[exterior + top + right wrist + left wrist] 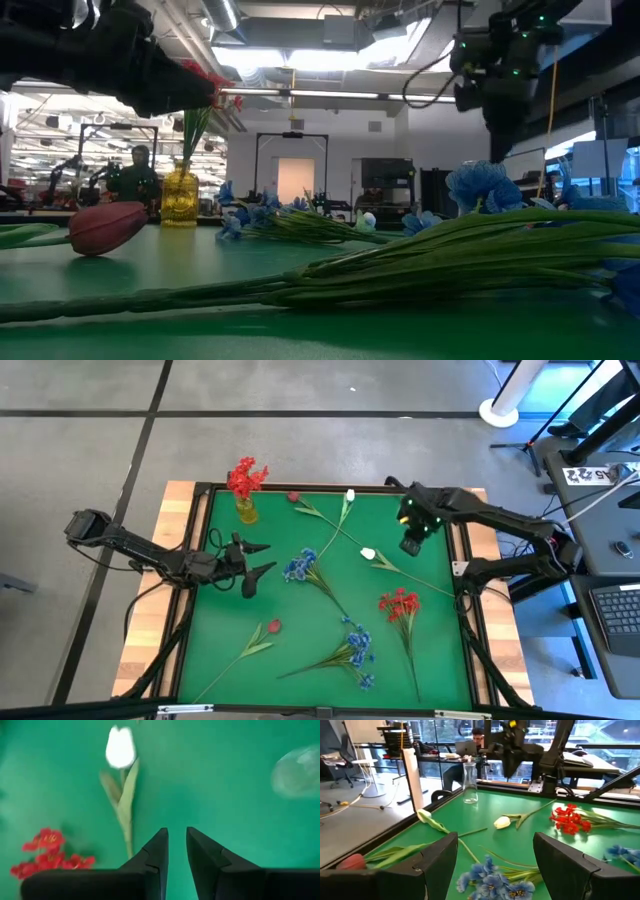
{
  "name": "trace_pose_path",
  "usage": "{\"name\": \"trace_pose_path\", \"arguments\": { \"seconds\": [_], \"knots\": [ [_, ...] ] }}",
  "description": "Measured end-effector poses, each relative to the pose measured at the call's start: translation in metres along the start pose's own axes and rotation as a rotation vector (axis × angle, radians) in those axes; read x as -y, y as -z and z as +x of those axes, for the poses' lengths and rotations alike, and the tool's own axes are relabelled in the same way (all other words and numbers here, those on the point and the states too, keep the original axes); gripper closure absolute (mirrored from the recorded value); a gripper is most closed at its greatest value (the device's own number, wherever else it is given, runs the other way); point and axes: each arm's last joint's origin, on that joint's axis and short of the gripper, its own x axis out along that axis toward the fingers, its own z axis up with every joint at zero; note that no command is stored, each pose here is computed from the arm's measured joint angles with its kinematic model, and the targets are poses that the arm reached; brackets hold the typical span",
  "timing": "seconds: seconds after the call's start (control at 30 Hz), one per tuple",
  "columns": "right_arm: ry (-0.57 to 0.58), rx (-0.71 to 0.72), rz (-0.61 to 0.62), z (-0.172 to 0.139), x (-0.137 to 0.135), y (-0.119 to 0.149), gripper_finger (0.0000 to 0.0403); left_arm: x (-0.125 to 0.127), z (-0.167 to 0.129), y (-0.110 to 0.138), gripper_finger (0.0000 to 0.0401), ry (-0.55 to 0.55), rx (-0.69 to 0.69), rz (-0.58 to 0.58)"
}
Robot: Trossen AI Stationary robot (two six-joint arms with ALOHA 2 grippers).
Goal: Sort flowers into vase by color
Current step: Put the right white flower into the transparent vase
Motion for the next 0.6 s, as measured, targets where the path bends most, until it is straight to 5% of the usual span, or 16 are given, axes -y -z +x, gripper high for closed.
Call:
{"name": "trace_pose_path", "arguments": {
  "seconds": [0.27,0.6],
  "knots": [
    [-0.029,-0.125,0.008,0.032,-0.031,0.024,0.0333,0.000,0.000,0.000,0.0146,0.005,0.004,-0.081],
    [0.064,-0.029,-0.043,0.060,-0.060,0.038,0.0333,0.000,0.000,-0.001,0.0146,0.007,0.006,-0.084]
  ]
}}
